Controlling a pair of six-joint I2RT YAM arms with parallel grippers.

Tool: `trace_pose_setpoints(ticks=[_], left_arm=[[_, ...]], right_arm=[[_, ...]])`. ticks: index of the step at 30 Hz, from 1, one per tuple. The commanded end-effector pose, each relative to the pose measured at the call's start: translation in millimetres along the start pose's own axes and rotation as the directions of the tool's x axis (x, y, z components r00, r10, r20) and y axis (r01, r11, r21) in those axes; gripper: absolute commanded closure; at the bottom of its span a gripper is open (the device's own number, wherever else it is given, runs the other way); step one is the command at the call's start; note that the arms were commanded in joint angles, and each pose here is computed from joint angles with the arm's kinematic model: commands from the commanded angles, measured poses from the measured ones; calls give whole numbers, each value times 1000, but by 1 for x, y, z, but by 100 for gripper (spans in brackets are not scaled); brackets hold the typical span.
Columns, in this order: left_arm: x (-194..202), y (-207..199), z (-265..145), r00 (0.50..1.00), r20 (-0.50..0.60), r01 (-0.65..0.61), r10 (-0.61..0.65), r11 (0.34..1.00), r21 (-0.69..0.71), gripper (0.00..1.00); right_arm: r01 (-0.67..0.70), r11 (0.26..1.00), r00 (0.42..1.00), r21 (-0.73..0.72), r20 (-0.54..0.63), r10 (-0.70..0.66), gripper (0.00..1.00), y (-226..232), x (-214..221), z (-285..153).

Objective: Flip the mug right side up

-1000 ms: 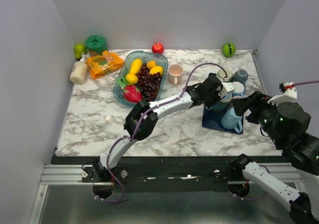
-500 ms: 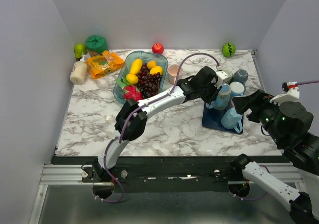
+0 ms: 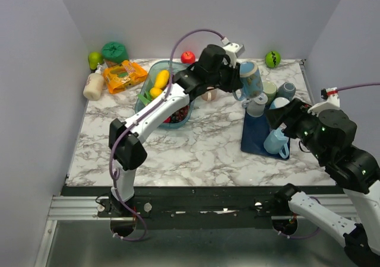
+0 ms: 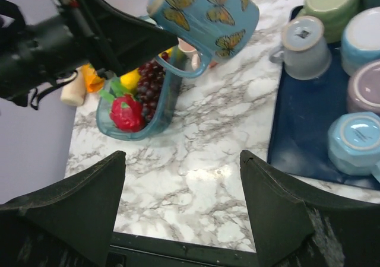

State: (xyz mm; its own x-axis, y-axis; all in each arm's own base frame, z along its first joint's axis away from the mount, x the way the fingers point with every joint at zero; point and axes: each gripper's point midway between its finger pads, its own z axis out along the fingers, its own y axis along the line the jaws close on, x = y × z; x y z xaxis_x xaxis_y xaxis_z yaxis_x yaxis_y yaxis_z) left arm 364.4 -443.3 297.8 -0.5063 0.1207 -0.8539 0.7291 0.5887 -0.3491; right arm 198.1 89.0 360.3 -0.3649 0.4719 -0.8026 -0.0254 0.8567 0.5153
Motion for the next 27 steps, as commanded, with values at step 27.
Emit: trace_pose_setpoints(ticks=[27], left_arm=[[-171, -125, -303, 688, 702, -44, -182, 956, 291, 100]], right_arm=[[49, 480, 989, -876, 110, 101, 13, 217, -45, 8]])
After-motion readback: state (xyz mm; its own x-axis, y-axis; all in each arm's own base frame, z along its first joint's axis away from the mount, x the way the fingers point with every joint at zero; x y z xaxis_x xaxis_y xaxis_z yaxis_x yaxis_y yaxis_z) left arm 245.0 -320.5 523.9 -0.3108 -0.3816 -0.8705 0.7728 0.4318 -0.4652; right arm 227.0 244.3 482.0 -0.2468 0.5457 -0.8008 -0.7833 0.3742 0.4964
